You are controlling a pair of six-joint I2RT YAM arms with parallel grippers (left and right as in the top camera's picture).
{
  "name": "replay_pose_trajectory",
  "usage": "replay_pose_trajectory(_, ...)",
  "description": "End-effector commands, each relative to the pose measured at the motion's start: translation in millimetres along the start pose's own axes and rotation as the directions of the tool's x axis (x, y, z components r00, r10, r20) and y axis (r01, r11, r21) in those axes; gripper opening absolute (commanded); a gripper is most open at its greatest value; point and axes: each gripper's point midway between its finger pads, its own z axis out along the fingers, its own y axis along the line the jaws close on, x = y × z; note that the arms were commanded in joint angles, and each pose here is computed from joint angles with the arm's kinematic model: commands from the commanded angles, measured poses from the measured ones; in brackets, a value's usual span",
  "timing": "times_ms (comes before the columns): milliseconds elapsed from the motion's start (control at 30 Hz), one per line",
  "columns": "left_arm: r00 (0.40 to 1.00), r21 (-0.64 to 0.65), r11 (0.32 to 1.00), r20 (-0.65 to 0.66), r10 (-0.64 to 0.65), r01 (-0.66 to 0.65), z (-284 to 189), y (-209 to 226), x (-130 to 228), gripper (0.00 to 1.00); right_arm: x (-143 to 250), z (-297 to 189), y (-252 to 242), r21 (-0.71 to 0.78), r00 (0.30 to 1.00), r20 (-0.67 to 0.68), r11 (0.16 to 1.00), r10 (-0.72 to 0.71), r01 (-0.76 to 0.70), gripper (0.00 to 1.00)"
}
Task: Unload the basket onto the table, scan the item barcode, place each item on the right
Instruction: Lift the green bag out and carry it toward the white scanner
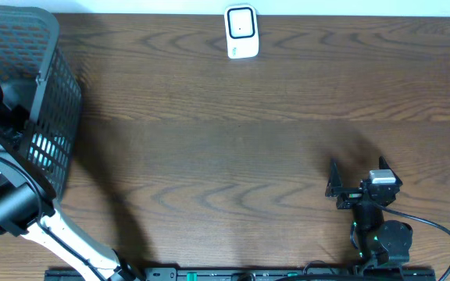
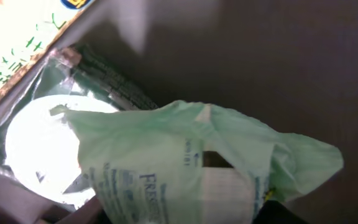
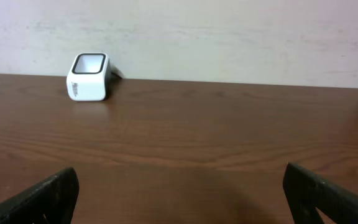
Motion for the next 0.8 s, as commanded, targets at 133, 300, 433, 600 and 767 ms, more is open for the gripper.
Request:
replay_pose_trajectory(133,1.0,0.018,1.0,-0.018,0.005,-0.005,1.7,-2.2,7.1,0.15,0.9,-0.2,1.2,-0.004,1.0,-0.001,1.0,0.006,-0.006,0.99)
replay_pose_trajectory(300,0.997,0.066,0.998,0.073,0.007,-0.012,-43.7,-11.5,-7.1,0.15,0.7,-0.2,1.2,-0.004,1.0,-0.001,1.0,0.006,-0.006,0.99)
replay_pose_trajectory(433,0.981,0.13,0.991,0.192,0.0,-0.025,-92.6,-22.0,-17.9,0.15,0.7,-0.2,1.2,-0.004,1.0,-0.001,1.0,0.006,-0.006,0.99)
replay_pose_trajectory(600,0.923,0.196,0.979,0.382,-0.031,-0.049,-165.6,-30.0,-25.7,0.1,0.7,-0.2,1.2,-0.004,1.0,-0.001,1.0,0.006,-0.006,0.99)
replay_pose_trajectory(767,0.823,0.25,0.965,0.563,-0.079,-0.078,-242.3,-33.3,-23.2,0.08,0.7,-0.2,1.3,-0.005,1.0,-0.001,1.0,0.006,-0.006,0.99)
